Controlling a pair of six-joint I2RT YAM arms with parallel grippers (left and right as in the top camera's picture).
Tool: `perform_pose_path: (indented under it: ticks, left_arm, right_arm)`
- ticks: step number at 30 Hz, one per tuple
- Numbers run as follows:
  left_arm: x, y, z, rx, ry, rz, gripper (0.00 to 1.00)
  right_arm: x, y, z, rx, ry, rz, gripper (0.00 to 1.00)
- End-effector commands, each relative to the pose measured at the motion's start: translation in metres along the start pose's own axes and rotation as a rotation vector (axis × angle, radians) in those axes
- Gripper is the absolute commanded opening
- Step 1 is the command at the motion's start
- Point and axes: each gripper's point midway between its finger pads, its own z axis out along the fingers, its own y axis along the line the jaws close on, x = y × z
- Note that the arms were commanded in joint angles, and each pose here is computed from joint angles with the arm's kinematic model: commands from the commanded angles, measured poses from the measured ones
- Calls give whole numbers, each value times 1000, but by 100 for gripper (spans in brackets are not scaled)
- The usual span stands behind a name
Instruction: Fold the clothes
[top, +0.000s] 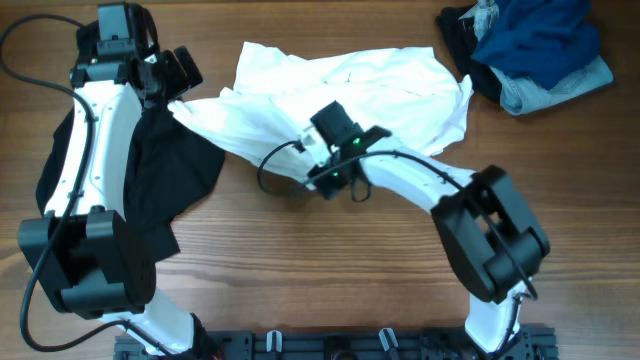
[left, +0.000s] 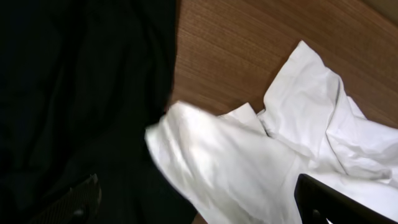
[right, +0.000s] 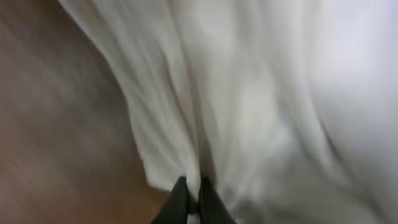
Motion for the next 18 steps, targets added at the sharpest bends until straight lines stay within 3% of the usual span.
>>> perform_pose_path:
  ticks: [1, 3, 4, 9, 13, 18]
  left_arm:
    - [6, 3, 1, -11, 19, -2, 100]
    - [6, 3, -2, -6, 18, -2, 100]
    - [5, 2, -4, -1, 14, -2, 100]
    - [6, 1, -4, -1, 17, -1, 100]
    - [10, -10, -5, 61, 42, 37, 100]
    - [22, -37, -1, 140, 73, 88, 100]
  right_arm:
    - [-26, -30, -121, 68, -175, 148, 4]
    - [-9, -45, -179, 96, -230, 242, 4]
    - [13, -58, -234, 130, -298, 361, 4]
    - [72, -76, -338, 239, -469, 553, 4]
    - [97, -89, -367, 316, -545, 625, 4]
    - [113, -109, -354, 349, -455, 710, 4]
